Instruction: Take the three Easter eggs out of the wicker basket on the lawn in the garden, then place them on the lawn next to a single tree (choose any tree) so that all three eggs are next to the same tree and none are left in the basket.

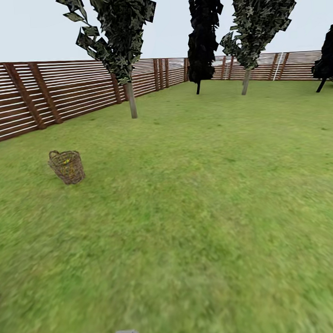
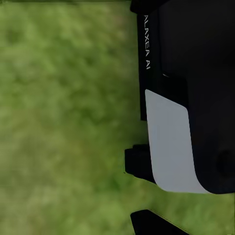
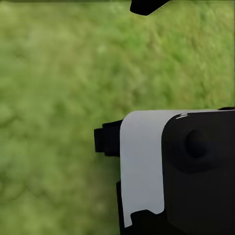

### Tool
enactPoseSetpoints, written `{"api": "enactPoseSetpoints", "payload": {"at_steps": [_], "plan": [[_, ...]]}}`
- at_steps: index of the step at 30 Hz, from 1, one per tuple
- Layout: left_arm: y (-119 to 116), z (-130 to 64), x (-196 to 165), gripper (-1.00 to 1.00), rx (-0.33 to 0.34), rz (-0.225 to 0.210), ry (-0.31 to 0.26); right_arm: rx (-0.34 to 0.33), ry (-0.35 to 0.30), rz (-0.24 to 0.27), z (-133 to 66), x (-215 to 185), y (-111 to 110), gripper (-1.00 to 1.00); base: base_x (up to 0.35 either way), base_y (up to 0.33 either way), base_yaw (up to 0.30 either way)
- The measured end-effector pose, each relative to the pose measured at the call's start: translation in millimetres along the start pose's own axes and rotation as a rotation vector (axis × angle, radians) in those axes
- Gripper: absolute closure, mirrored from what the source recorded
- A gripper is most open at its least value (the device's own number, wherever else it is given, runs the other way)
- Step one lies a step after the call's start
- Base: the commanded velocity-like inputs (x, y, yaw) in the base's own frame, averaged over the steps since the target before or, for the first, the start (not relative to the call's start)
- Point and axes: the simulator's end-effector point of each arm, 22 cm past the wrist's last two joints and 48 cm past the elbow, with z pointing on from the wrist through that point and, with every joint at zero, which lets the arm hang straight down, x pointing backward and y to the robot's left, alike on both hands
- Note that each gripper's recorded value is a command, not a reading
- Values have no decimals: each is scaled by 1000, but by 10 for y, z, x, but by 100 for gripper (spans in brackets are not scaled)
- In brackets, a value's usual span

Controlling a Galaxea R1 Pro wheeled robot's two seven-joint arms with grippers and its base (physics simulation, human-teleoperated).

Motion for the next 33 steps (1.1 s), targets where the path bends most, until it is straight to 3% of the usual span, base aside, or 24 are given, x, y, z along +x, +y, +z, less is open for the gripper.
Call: {"api": "enactPoseSetpoints", "payload": {"at_steps": [33], "plan": [[11, 0, 0, -100, -2, 0, 0, 12, -27, 2, -9, -89, -51, -100, 326, 0, 0]]}}
